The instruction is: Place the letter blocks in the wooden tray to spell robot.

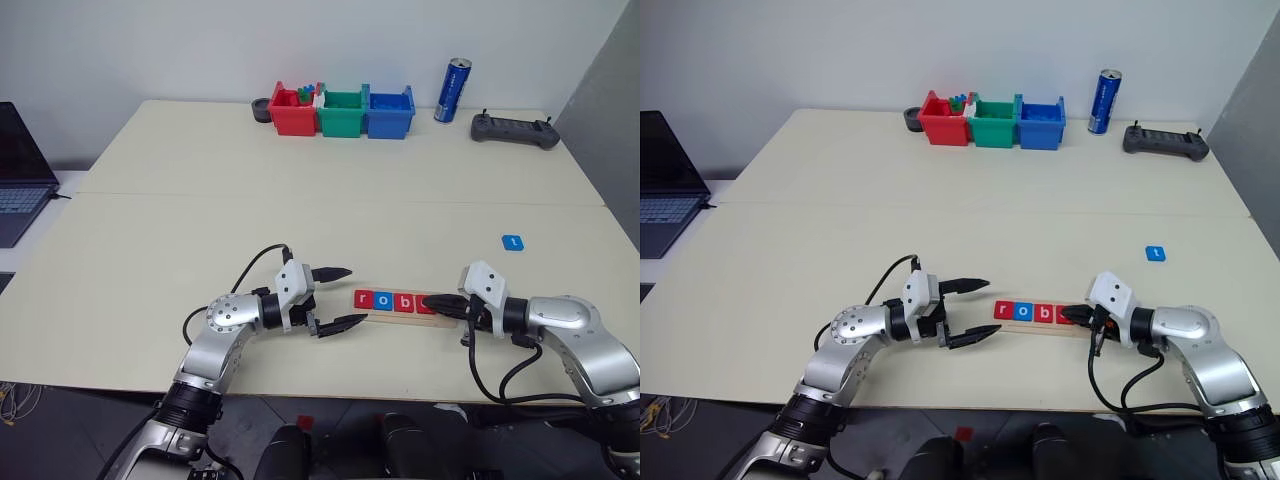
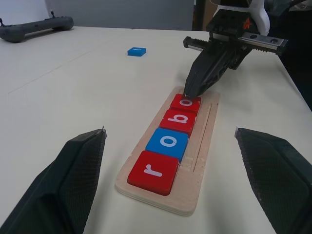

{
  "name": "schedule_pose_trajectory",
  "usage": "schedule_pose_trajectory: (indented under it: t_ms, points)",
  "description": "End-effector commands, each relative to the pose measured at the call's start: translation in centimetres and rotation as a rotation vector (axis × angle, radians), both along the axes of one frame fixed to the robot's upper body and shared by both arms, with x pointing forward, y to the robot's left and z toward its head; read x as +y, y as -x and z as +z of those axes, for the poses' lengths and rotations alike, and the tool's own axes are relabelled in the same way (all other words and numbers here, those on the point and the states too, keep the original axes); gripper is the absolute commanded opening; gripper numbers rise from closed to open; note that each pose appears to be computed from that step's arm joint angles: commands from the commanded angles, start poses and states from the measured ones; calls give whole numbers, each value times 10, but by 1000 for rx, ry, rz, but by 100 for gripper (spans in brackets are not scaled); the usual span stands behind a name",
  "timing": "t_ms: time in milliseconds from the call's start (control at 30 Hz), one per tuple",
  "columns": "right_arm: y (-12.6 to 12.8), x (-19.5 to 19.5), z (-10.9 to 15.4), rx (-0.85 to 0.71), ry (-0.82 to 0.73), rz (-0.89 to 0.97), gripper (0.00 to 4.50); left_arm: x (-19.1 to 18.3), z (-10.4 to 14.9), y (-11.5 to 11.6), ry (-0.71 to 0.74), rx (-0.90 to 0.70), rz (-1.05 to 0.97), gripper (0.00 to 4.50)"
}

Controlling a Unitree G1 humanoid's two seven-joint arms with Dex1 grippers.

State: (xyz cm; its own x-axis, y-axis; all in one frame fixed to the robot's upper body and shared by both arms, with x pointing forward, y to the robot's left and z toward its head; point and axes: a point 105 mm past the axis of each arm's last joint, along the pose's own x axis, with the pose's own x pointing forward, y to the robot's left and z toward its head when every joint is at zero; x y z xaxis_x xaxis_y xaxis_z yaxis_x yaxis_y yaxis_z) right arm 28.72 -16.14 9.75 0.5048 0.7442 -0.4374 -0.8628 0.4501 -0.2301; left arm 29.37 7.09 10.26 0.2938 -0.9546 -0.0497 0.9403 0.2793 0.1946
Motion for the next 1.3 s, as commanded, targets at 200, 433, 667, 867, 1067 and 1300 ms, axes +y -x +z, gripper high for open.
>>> schedule_pose_trajectory:
  t_ms: [200, 433, 667, 867, 1067, 1300]
  points:
    - [1, -19, 9, -21, 41, -21, 5, 0, 8, 3, 16, -30, -9, 450]
    - [0, -22, 1, -13, 61, -29, 5, 0, 8, 2, 14, -32, -14, 450]
    - [-1, -16, -2, -17, 62, -15, 5, 1, 9, 2, 11, -33, -13, 450]
    - [-5, -10, 2, -31, 54, -2, 5, 1, 9, 2, 11, -34, -8, 450]
    - [-7, -4, 6, -38, 41, 15, 5, 2, 9, 1, 11, -34, -3, 450]
    - [-7, -8, 9, -41, 43, 7, 5, 2, 8, 1, 8, -33, -2, 450]
